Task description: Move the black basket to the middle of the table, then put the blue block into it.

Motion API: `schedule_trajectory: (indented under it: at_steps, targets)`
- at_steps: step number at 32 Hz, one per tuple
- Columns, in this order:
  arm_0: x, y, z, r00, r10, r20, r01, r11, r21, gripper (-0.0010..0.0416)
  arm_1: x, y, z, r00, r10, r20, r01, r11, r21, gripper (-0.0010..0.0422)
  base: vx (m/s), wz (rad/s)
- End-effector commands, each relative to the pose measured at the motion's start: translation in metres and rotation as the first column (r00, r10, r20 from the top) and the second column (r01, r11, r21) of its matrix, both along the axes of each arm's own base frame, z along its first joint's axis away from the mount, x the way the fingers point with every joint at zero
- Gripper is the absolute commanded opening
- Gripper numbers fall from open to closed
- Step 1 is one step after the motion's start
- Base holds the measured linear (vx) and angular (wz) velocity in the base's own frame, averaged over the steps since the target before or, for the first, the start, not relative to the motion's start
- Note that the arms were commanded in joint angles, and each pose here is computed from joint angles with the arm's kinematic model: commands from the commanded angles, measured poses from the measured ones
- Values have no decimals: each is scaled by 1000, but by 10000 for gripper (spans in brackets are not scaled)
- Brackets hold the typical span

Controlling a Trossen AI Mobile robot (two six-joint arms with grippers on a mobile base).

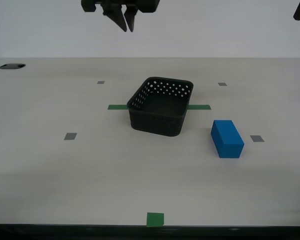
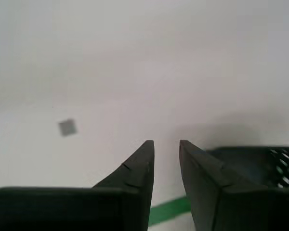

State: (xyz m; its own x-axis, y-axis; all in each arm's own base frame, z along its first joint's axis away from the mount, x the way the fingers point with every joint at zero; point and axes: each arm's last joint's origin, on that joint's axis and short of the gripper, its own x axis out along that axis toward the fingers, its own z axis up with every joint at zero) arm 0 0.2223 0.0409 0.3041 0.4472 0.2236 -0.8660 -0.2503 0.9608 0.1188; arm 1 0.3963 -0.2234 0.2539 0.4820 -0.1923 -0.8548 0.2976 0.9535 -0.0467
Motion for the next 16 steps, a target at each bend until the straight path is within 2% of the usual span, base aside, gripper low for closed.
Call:
schedule_trajectory:
  at_steps: [1, 2, 4, 6, 8, 10, 13, 16]
  targets:
    - [-9, 18, -2, 996, 43, -73, -40, 998, 49, 0, 16, 19, 23, 996, -29, 82, 28, 999, 18, 11, 0, 0]
    - [-12, 30, -1, 993, 82, -88, -72, 990, 118, 0, 23, 30, 30, 993, -42, 114, 39, 999, 35, -2, 0, 0]
    - [-14, 44, 0, 987, 138, -82, -123, 978, 167, 0, 30, 44, 34, 988, -62, 140, 53, 997, 64, 4, 0, 0]
    - [-19, 57, -1, 981, 174, -91, -156, 972, 175, 0, 39, 57, 34, 984, -50, 170, 39, 997, 72, -2, 0, 0]
    - [-20, 67, -7, 981, 155, -115, -133, 974, 186, 0, 46, 70, 33, 982, -19, 188, 7, 998, 65, 1, 0, 0]
    - [-22, 79, -25, 979, 152, -136, -132, 980, 146, 8, 52, 85, 32, 980, 15, 199, -28, 998, 61, 0, 0, 0]
    - [-21, 88, -45, 981, 116, -158, -88, 981, 175, 41, 55, 94, 32, 979, 13, 203, -29, 997, 76, 0, 0, 0]
    - [-22, 88, -60, 973, 107, -204, -76, 985, 155, 78, 55, 95, 32, 979, 13, 202, -28, 997, 72, 0, 0, 0]
